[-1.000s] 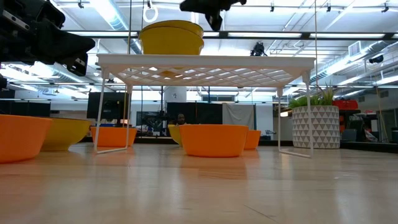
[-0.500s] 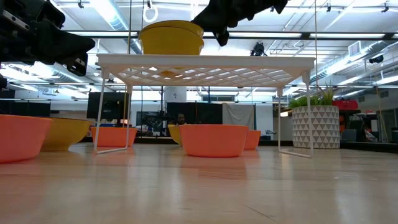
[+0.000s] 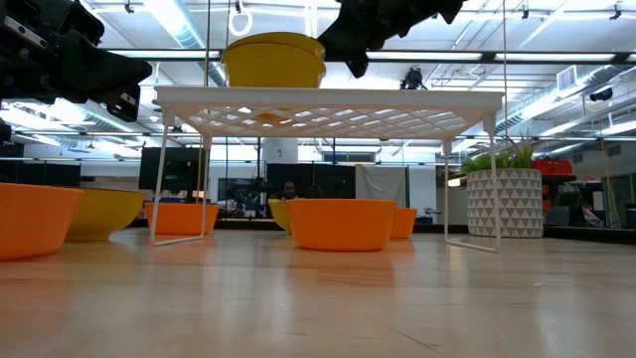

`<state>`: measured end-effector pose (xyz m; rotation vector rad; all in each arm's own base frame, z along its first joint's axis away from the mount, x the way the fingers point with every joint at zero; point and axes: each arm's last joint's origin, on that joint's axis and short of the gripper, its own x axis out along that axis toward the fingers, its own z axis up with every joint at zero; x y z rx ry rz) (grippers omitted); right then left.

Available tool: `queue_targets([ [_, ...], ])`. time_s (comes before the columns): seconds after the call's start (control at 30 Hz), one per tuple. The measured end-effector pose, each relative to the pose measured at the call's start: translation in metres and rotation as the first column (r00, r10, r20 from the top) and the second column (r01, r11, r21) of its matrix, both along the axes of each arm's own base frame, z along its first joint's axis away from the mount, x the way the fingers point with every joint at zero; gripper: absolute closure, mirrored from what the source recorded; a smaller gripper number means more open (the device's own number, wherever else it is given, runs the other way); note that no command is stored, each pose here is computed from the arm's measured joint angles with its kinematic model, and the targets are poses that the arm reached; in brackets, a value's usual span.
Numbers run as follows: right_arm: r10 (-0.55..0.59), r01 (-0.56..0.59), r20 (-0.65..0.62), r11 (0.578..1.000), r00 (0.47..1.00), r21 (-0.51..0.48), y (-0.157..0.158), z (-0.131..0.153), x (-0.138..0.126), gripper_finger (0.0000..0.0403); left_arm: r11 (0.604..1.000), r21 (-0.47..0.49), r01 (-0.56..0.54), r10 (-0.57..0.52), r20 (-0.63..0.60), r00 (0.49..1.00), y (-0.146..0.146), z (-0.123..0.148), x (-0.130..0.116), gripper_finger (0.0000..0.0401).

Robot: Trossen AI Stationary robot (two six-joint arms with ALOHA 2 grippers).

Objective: Pick & Place Mini bowls
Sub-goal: Stack the white patterned bowl on the white patterned bowl on the shelf

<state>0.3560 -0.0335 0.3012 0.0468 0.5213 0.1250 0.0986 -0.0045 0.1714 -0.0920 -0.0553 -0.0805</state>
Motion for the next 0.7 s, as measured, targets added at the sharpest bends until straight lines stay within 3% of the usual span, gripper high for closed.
queue_targets([
  [0.7, 0.013, -0.014, -0.042, 1.0, 0.999, -0.017, 0.0003, -0.0037, -0.0023, 0.0403, 1.0, 0.0, 0.0, 0.0, 0.0, 1.0, 0.0, 0.0001, 0.0, 0.0378],
])
